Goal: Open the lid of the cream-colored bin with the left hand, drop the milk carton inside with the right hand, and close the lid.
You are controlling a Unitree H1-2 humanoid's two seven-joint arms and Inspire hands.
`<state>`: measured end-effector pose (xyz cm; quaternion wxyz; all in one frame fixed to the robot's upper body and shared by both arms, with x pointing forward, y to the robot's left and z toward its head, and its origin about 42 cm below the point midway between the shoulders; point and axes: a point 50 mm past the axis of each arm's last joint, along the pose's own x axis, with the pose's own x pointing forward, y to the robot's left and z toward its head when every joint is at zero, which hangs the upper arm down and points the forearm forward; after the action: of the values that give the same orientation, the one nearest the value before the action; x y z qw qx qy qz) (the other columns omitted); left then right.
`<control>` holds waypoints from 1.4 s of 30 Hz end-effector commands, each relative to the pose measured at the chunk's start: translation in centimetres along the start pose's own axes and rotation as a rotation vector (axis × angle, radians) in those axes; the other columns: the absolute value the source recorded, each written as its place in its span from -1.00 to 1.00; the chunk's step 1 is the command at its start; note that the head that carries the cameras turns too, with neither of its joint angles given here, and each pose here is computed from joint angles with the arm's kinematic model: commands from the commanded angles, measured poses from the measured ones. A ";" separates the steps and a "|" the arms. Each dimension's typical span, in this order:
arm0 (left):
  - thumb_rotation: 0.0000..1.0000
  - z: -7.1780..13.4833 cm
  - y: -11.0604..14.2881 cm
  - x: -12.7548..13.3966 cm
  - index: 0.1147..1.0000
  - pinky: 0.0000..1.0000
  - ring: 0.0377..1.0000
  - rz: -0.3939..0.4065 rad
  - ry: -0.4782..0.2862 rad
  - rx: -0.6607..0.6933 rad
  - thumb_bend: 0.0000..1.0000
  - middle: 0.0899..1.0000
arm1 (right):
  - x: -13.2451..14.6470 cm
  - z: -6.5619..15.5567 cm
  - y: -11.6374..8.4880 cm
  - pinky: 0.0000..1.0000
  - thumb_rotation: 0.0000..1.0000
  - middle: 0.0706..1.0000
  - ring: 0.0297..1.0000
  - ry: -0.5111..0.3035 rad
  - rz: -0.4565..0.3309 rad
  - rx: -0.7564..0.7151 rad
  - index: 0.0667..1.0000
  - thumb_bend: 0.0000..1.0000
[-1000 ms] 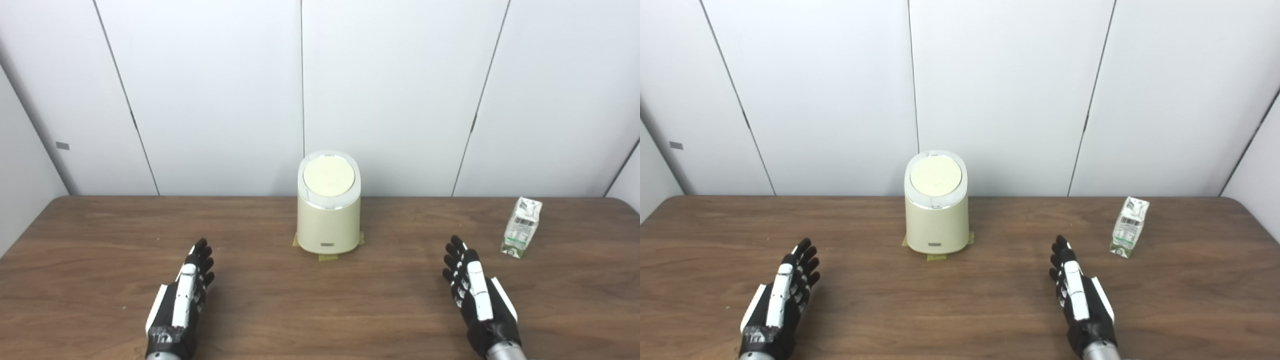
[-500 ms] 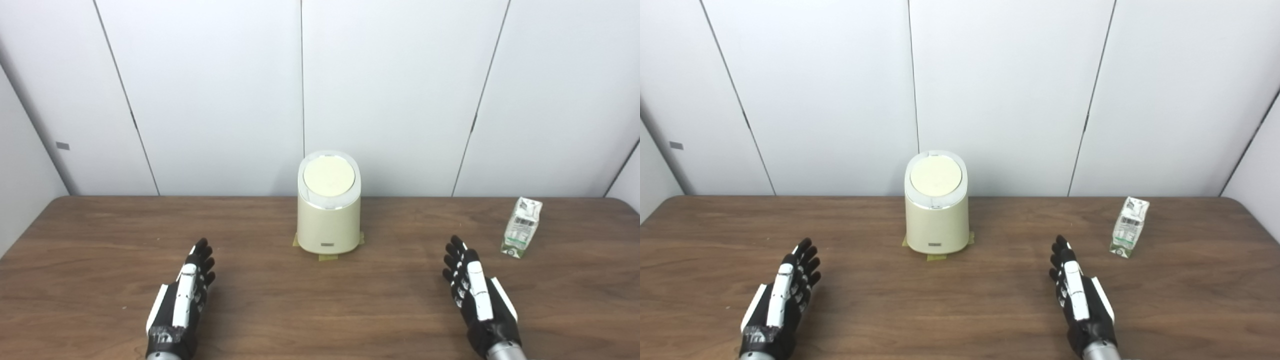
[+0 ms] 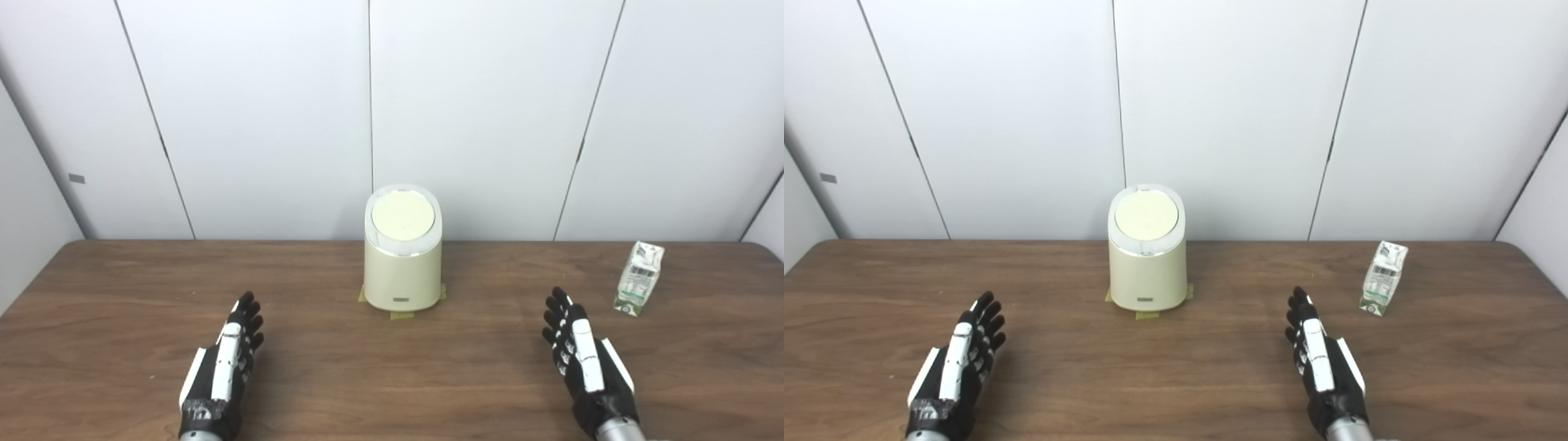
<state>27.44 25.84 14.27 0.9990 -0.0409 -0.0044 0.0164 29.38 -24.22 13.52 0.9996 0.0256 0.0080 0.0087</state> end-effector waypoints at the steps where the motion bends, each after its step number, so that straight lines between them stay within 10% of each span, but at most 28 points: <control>1: 1.00 1.7 -0.2 0.9 1.00 1.00 1.00 -0.022 -0.068 0.014 -0.24 0.99 | 0.7 2.0 0.3 1.00 1.00 0.99 1.00 -0.079 0.015 -0.005 1.00 0.24; 14: 1.00 1.8 -0.3 1.4 1.00 1.00 1.00 -0.036 -0.060 0.030 -0.30 1.00 | 1.2 2.1 0.4 1.00 1.00 1.00 1.00 -0.078 0.012 0.000 1.00 0.24; 20: 0.63 2.9 -0.7 2.9 1.00 1.00 1.00 -0.064 -0.073 0.089 -0.19 1.00 | 1.3 1.9 -0.1 1.00 1.00 1.00 1.00 -0.076 0.008 0.007 1.00 0.26; 28: -0.18 10.4 -2.3 8.0 1.00 0.78 0.85 -0.101 -0.158 0.335 0.24 0.89 | 1.3 1.4 -0.8 1.00 1.00 1.00 1.00 -0.051 -0.002 0.016 1.00 0.20; 42: -0.54 20.6 -7.8 18.5 0.94 0.72 0.80 -0.249 -0.250 0.633 0.57 0.86 | 1.4 0.7 -0.7 1.00 1.00 0.98 0.99 -0.023 -0.004 0.021 1.00 0.18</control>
<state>45.09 20.77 32.09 0.9581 0.2515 -0.0903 -0.1030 30.04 -25.00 13.12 0.9992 0.0339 0.0201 0.0008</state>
